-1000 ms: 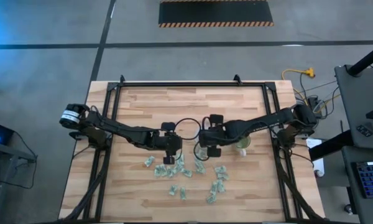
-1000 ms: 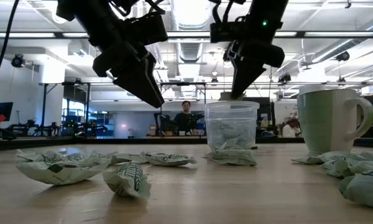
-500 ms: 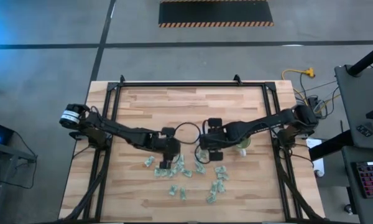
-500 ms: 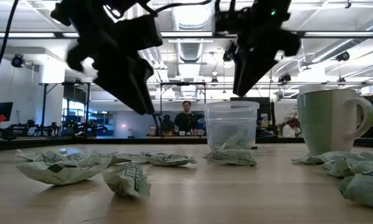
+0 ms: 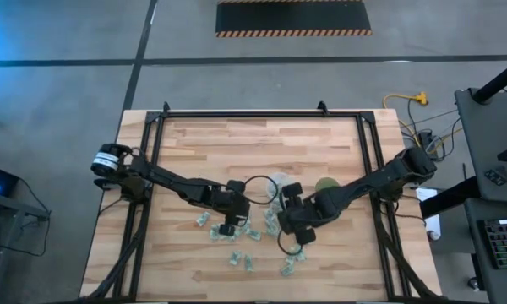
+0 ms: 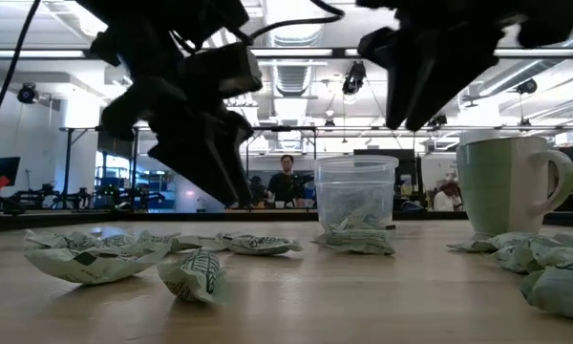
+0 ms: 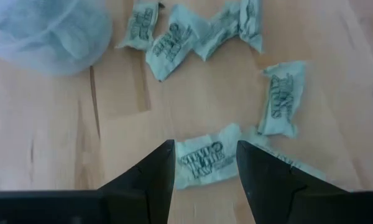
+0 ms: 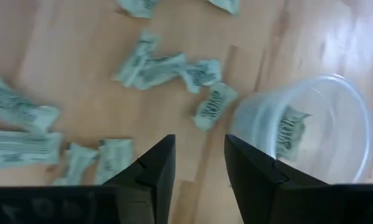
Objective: Pick and place Stevia / Truvia into bins
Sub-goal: Put the green stevia packet into the transparent container
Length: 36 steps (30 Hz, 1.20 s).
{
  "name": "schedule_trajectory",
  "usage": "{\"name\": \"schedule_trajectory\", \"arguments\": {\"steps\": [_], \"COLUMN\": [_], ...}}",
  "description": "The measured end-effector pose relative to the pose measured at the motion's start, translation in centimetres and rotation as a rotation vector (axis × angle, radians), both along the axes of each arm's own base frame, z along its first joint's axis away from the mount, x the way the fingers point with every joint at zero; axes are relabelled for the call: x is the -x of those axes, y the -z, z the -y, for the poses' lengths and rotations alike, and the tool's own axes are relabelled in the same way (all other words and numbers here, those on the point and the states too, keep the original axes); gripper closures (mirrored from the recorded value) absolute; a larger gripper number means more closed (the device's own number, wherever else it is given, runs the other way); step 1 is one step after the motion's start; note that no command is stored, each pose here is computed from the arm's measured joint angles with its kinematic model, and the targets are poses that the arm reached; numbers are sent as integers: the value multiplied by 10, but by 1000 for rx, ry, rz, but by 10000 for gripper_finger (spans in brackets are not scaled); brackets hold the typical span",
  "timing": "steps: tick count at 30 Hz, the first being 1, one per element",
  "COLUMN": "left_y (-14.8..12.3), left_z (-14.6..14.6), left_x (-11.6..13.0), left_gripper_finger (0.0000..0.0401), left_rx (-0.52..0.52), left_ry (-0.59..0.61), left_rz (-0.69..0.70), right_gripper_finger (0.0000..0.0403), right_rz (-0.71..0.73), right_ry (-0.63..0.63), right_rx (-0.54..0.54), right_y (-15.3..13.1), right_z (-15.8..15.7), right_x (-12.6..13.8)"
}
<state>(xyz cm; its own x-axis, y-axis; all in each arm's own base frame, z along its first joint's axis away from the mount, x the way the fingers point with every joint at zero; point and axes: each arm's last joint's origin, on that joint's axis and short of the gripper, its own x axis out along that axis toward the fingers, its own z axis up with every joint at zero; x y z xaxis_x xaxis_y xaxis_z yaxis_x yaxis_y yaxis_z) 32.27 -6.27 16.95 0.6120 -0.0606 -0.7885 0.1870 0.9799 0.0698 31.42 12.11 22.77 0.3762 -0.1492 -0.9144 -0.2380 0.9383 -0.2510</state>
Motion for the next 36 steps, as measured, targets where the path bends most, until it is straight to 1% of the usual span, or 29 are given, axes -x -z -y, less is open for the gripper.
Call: {"name": "schedule_trajectory", "arguments": {"steps": [8, 11, 18, 23, 28, 29, 33, 36], "left_y": [13, 15, 31, 37, 28, 25, 3, -15], "left_z": [-7, -7, -6, -5, -6, -6, -7, -9], "left_x": [-3, -5, -8, -14, -13, -12, -9, -5], "left_gripper_finger": [246, 252, 296, 333, 388, 393, 388, 388], "left_rx": [-9, -5, 11, 12, 9, 9, 9, -29], "left_ry": [-24, -27, -14, -10, -5, -5, -15, -52], "left_rz": [-50, -40, -90, -100, -87, -85, -9, 58], "right_gripper_finger": [288, 293, 303, 311, 319, 321, 327, 331], "right_rz": [13, 25, 45, 47, 46, 46, 34, 17], "right_ry": [-37, -39, 0, -12, 1, 7, 48, 80], "right_rx": [-20, -32, -69, -82, -103, -107, -122, -125], "right_y": [-2, -6, -16, -17, -16, -15, -7, 6], "right_z": [-25, -30, -38, -48, -58, -60, -65, -66], "right_x": [12, 16, 27, 35, 42, 43, 50, 57]}}
